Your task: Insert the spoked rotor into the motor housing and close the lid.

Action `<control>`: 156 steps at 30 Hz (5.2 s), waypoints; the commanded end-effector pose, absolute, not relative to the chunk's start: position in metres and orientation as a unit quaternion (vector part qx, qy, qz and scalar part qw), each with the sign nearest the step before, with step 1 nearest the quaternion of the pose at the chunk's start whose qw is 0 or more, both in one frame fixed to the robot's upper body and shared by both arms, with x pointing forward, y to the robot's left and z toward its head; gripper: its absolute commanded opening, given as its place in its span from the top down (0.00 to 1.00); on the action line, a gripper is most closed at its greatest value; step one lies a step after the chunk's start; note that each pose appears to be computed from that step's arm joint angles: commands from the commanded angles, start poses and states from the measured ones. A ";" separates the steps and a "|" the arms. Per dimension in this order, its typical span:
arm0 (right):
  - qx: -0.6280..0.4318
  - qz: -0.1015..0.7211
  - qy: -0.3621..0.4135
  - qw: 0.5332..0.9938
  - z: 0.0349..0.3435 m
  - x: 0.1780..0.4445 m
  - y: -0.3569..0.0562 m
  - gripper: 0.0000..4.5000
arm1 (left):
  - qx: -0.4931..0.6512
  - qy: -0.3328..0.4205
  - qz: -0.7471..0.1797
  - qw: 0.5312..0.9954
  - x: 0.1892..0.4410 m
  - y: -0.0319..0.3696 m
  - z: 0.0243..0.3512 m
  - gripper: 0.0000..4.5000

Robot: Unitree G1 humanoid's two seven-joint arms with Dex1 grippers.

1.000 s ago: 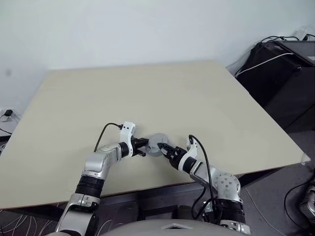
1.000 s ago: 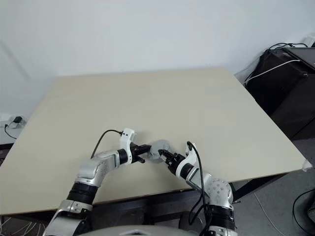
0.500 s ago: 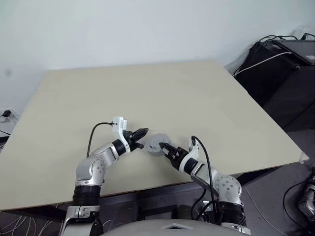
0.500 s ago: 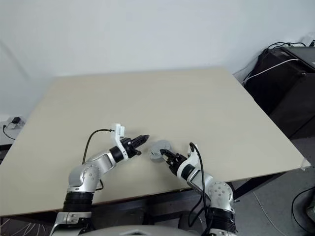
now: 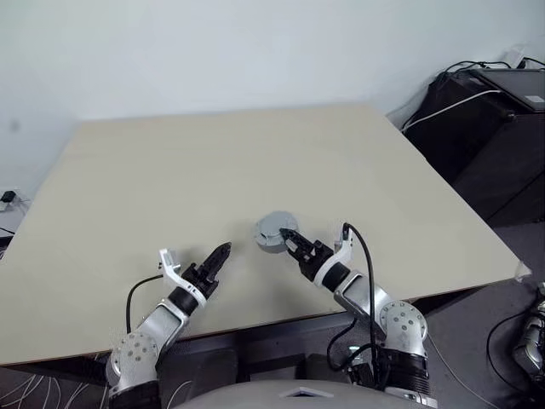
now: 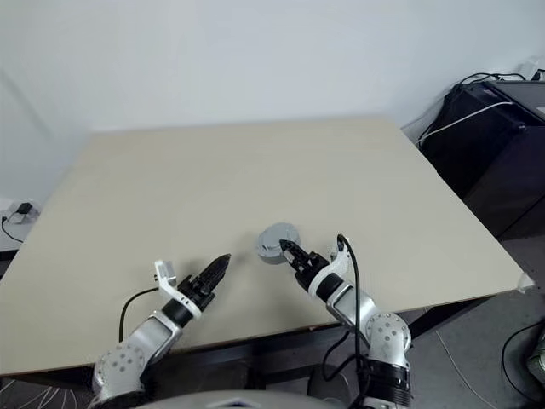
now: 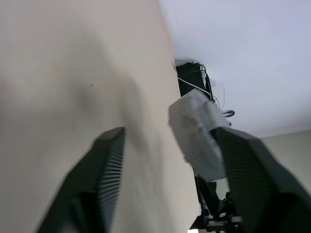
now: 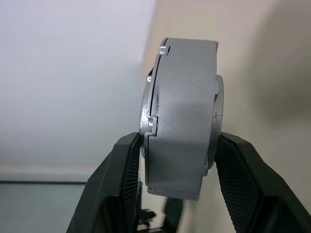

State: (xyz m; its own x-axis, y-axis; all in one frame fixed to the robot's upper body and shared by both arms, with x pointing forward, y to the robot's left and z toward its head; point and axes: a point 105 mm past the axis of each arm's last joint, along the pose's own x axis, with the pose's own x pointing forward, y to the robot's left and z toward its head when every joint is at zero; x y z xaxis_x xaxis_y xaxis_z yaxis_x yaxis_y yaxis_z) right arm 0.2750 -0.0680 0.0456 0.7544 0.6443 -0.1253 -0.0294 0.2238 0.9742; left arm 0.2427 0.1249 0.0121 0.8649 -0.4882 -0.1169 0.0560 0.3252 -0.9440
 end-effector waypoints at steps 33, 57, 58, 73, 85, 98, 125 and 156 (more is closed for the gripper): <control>0.581 0.358 0.287 0.672 0.084 0.251 -0.028 0.55 | -0.725 0.128 -0.234 0.635 0.238 0.076 0.051 0.00; 0.576 0.368 0.296 0.667 0.082 0.246 -0.029 0.55 | -0.735 0.101 -0.225 0.632 0.239 0.080 0.056 0.49; 0.576 0.368 0.296 0.667 0.082 0.246 -0.029 0.55 | -0.735 0.100 -0.224 0.632 0.239 0.081 0.056 0.51; 0.537 0.349 0.282 0.714 0.075 0.250 -0.041 0.55 | -0.728 0.095 -0.219 0.642 0.241 0.082 0.058 0.51; 0.421 0.345 0.252 0.800 0.076 0.248 -0.061 0.00 | -0.698 0.070 -0.186 0.687 0.254 0.105 0.059 0.53; 0.046 0.361 0.085 0.927 0.068 0.242 -0.092 0.00 | -0.634 0.030 -0.068 0.769 0.294 0.181 0.043 0.53; -0.026 0.352 0.072 0.933 0.031 0.227 -0.107 0.00 | -0.554 0.080 0.010 0.829 0.379 0.209 0.020 0.53; -0.012 0.371 0.098 0.923 0.027 0.230 -0.096 0.00 | -0.354 0.247 -0.141 0.891 0.268 0.191 -0.007 0.01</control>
